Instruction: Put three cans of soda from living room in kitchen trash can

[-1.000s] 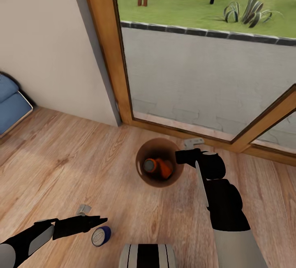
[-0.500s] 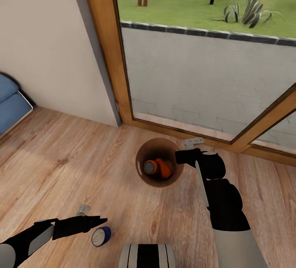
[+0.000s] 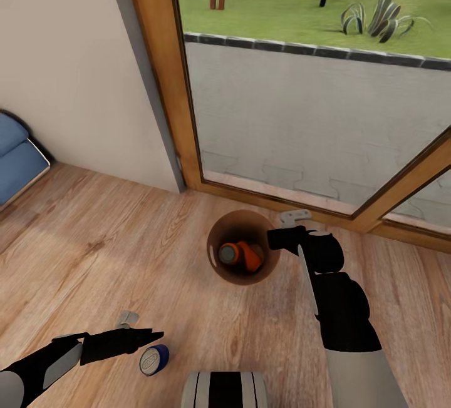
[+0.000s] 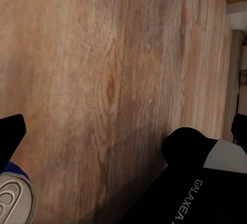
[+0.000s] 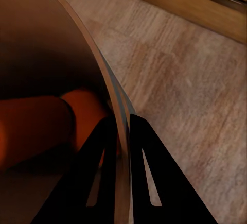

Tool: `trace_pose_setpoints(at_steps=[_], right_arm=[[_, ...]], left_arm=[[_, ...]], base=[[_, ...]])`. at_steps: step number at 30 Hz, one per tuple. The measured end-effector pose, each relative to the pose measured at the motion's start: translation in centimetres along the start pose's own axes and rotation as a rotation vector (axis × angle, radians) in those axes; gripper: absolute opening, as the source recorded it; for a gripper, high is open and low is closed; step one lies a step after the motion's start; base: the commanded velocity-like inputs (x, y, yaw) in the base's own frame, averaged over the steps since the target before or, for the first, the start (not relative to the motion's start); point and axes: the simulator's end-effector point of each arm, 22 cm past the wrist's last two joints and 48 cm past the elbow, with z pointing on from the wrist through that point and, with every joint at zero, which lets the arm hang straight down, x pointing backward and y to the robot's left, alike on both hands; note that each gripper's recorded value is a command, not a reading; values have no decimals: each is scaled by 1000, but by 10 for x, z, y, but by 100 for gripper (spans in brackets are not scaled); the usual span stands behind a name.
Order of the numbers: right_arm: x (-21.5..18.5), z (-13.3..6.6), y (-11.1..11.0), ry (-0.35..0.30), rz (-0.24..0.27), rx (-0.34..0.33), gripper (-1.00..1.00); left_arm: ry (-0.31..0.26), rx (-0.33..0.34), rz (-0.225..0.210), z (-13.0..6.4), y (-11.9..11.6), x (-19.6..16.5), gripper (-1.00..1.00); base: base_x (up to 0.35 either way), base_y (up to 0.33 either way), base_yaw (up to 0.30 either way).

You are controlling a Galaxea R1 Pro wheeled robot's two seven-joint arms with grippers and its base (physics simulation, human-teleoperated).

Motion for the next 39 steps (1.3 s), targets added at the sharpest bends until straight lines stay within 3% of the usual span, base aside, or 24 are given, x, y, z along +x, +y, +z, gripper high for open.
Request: trace_pose_setpoints(at_steps=[22, 26, 27, 29, 31, 39], right_arm=[[0, 0, 0, 0, 0, -1, -100], [0, 0, 0, 0, 0, 0, -100], [1, 0, 0, 1, 0, 0, -100], [1, 0, 0, 1, 0, 1, -100], [1, 0, 0, 1, 0, 1, -100], [0, 0, -1, 1, 0, 1, -100]], left_arm=[[1, -6, -8, -1, 2, 1, 100], [8, -99, -48, -11, 30, 10, 100], [24, -217, -82, -19, 58, 17, 100], [57, -337, -121, -26, 83, 28, 100], [79, -406, -142, -25, 94, 36, 100], [133, -451, -184, -10, 93, 53, 100]], base=[[0, 0, 0], [0, 0, 0], [0, 0, 0], [0, 0, 0], [0, 0, 0], [0, 0, 0]])
